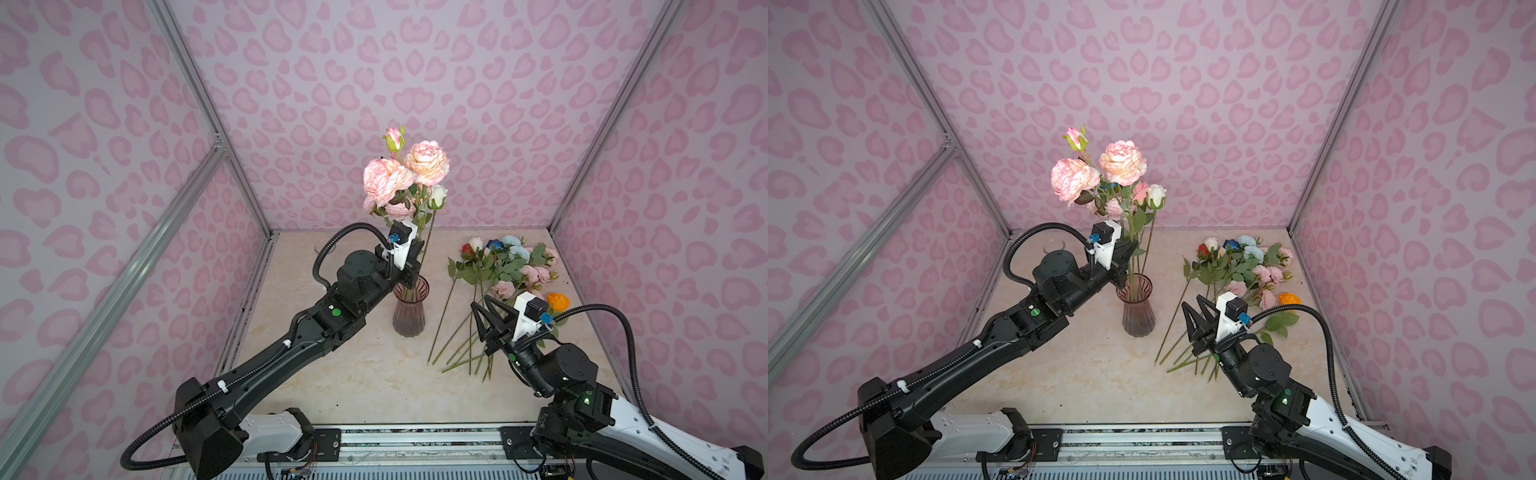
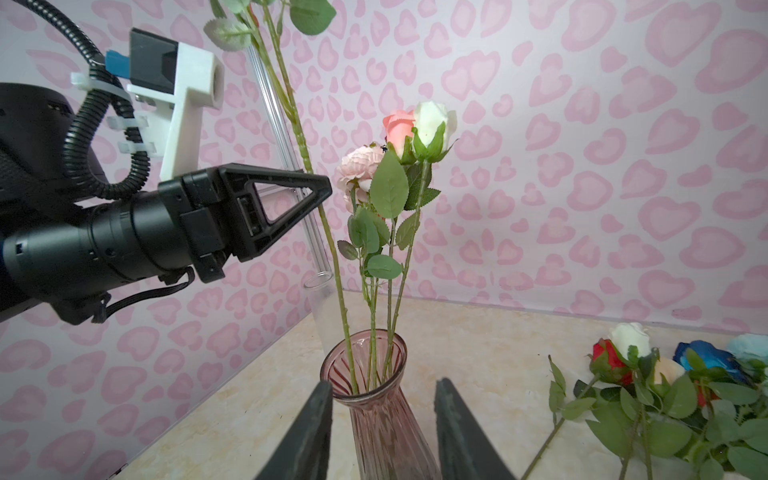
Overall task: Arrange the flowers into the vase
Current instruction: 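Lower the pink rose stem into the vase with the left gripper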
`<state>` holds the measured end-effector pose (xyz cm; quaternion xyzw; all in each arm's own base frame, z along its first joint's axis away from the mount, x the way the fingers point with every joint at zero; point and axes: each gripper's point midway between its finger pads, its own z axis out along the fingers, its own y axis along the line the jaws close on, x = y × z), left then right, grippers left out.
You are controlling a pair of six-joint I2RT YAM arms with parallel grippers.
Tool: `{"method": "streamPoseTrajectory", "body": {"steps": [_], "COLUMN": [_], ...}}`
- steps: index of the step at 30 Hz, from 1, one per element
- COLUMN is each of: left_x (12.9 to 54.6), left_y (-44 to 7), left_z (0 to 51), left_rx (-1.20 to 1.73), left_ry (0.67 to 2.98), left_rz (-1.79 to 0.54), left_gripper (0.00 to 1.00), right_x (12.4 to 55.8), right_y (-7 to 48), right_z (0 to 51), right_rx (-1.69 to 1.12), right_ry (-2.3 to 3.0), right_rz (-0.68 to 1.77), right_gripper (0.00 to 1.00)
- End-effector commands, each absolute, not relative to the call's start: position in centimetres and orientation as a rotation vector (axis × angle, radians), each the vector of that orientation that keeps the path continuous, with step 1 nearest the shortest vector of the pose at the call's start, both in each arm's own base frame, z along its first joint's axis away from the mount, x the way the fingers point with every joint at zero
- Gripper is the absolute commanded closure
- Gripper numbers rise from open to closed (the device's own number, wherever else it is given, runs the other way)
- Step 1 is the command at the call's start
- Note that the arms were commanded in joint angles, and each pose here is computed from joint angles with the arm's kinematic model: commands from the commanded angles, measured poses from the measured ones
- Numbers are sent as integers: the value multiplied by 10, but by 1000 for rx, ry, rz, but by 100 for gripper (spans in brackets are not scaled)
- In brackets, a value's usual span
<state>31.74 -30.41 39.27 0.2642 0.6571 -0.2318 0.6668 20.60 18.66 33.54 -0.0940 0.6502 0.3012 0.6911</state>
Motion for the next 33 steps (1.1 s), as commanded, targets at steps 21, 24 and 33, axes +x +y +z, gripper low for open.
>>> {"method": "streamPoseTrajectory", "body": {"steps": [21, 24, 33], "left_x": [331, 329, 328], "left_y": [-310, -309, -308], "left_z": [311, 300, 284], "left_rx": [560, 562, 569], "left_ry": [1684, 1710, 1752], "left_rz": [-530, -532, -520], "left_gripper": [93, 92, 82], "right_x": [208, 209, 208], "right_y": [178, 176, 175], "right_z": [330, 330, 329], "right_rx": [-171, -162, -154], "right_ry": [1472, 1473, 1478], "right_rz": [667, 666, 673], "right_gripper": [58, 58, 57]}}
